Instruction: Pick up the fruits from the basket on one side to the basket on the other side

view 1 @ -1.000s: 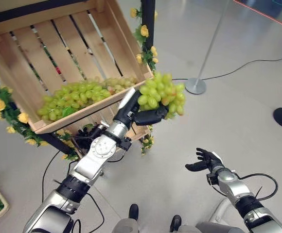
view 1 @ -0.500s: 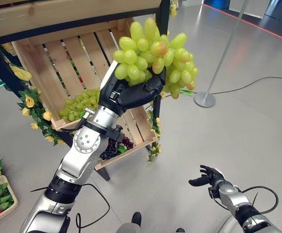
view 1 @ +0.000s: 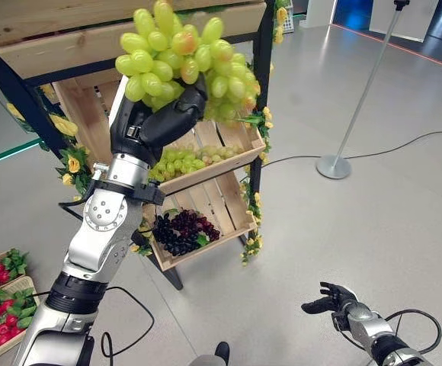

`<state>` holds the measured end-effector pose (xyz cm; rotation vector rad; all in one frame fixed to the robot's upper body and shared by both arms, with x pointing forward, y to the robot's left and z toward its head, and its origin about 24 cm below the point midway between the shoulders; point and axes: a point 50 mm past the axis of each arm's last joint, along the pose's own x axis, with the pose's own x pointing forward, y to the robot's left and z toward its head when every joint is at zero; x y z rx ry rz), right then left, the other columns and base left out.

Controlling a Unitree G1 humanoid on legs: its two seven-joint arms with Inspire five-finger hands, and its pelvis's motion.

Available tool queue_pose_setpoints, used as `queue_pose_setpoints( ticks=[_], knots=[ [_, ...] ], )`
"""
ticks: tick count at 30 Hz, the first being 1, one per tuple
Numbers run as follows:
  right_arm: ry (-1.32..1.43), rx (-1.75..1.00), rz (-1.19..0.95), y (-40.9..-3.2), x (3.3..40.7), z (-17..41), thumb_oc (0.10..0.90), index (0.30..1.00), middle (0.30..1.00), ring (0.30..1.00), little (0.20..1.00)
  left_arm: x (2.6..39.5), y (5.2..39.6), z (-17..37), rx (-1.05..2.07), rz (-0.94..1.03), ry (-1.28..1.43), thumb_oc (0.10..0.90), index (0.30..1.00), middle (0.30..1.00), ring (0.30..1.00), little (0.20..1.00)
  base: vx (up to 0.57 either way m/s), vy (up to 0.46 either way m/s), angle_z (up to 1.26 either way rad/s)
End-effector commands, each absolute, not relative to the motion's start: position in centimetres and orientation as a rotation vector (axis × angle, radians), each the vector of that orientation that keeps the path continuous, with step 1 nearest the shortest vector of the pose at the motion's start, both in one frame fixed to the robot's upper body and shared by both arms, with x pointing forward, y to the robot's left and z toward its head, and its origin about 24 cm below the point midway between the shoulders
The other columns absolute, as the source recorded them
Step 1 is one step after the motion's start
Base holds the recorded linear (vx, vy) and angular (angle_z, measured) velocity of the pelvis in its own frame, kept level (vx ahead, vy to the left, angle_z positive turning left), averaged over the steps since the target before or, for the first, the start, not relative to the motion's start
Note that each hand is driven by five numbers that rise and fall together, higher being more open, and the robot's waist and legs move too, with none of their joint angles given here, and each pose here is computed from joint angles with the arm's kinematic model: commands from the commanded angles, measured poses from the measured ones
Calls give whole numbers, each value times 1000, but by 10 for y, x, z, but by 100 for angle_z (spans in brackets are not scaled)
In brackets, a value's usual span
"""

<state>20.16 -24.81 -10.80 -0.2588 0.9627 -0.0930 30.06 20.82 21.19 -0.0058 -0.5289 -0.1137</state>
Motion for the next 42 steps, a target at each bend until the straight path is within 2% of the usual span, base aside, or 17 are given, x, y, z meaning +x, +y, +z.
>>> queue_pose_setpoints(
  ticks=[1,18,26,27,28,33,42],
  knots=[
    [860,-292,-83,-258,214,-96,800,900,900,900,900,301,237,257,-64,18,-712,400,300,300,300,300,31,17,-1],
    [874,-300,-68,-260,211,-98,800,900,900,900,900,341,278,178,-86,218,-307,400,300,300,300,300,7,2,-1],
    [887,-314,-79,-267,207,-99,800,900,900,900,900,351,311,164,-153,431,-128,400,300,300,300,300,10,5,-2],
    [889,-315,-79,-267,207,-99,800,900,900,900,900,351,319,164,-118,467,-84,540,509,509,509,509,19,8,-5],
    [890,-315,-79,-267,207,-99,800,900,900,900,900,351,321,164,-104,469,-71,800,900,900,900,900,15,11,-10],
    [907,-325,-85,-273,204,-99,800,900,900,900,900,352,341,176,88,508,51,800,900,900,900,900,4,5,-4],
    [905,-329,-91,-275,200,-99,800,900,900,900,900,355,344,207,346,515,37,800,900,900,900,900,0,0,0]
  ],
)
